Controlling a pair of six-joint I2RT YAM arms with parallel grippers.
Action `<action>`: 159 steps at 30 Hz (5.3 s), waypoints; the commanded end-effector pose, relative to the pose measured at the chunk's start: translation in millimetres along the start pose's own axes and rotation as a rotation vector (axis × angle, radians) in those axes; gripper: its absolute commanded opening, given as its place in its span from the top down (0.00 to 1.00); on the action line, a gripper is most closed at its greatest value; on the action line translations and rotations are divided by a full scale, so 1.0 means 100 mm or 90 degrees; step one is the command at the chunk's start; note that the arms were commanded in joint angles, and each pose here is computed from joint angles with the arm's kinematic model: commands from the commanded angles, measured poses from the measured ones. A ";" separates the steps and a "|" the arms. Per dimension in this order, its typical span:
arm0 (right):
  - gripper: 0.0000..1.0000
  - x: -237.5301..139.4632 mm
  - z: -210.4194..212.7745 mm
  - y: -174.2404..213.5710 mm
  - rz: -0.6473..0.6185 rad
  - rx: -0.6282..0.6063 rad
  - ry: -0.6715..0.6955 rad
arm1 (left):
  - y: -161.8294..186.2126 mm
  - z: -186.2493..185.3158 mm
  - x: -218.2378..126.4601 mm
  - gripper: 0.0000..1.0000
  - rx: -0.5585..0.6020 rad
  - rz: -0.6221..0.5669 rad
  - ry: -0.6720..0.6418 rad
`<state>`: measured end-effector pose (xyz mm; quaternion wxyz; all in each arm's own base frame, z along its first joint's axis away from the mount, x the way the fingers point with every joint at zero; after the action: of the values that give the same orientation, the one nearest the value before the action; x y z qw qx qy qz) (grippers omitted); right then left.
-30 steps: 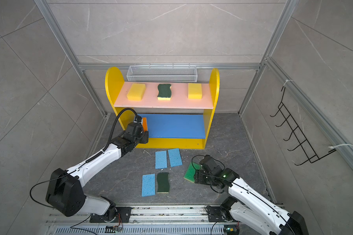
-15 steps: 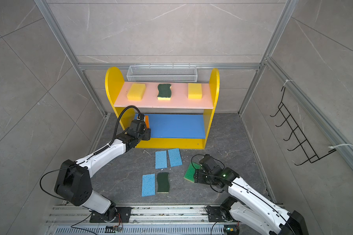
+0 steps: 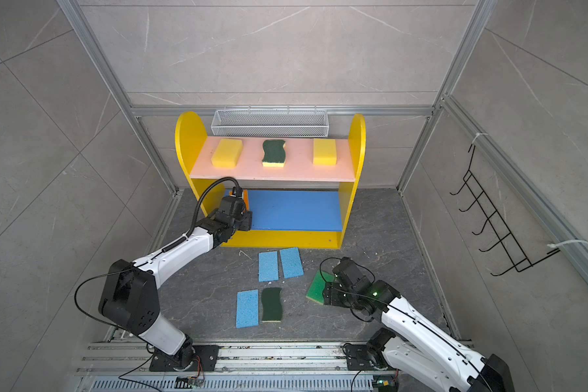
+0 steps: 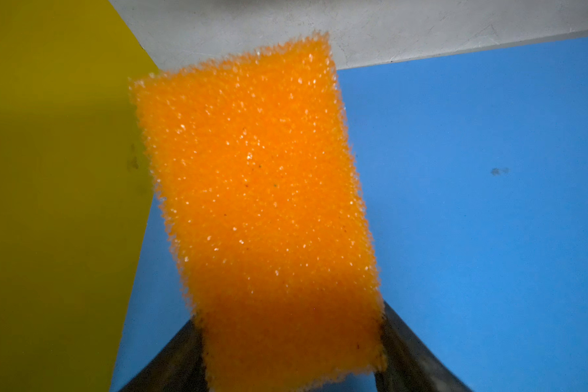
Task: Place and organize the cleaning sponges onto the shelf
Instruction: 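Lower the orange sponge onto the blue shelf with the left gripper, then release the orange sponge and withdraw the left gripper from the shelf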
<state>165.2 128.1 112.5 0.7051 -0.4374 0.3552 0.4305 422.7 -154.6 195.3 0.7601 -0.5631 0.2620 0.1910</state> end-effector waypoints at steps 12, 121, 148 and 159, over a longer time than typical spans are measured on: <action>0.23 -0.01 -0.01 0.03 0.010 0.002 0.004 | 0.04 0.05 0.13 0.24 -0.004 0.021 -0.024; 0.23 -0.14 -0.14 0.07 -0.009 0.004 0.020 | -0.13 0.09 -0.29 0.18 0.014 -0.017 0.037; 0.24 -0.31 0.00 0.00 -0.038 0.042 -0.023 | 1.13 0.60 -1.73 0.20 -0.121 0.061 -0.018; 0.24 -0.25 0.19 0.15 -0.047 0.032 0.002 | 1.68 0.46 -1.59 0.21 -0.221 0.142 -0.003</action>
<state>139.6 139.1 131.5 0.7139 -0.4396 0.3448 0.4221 209.6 -57.8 183.8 0.6551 -0.6328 0.2813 0.3021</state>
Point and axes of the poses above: each gripper's point midway between its finger pads, its own x axis out along the fingers, its own z axis along the line the jaws close on, y = z × x, the point moved 2 cm from there along -x, back along the fingers, and after that the axes turned 9 degrees about x, right-handed, at the moved point
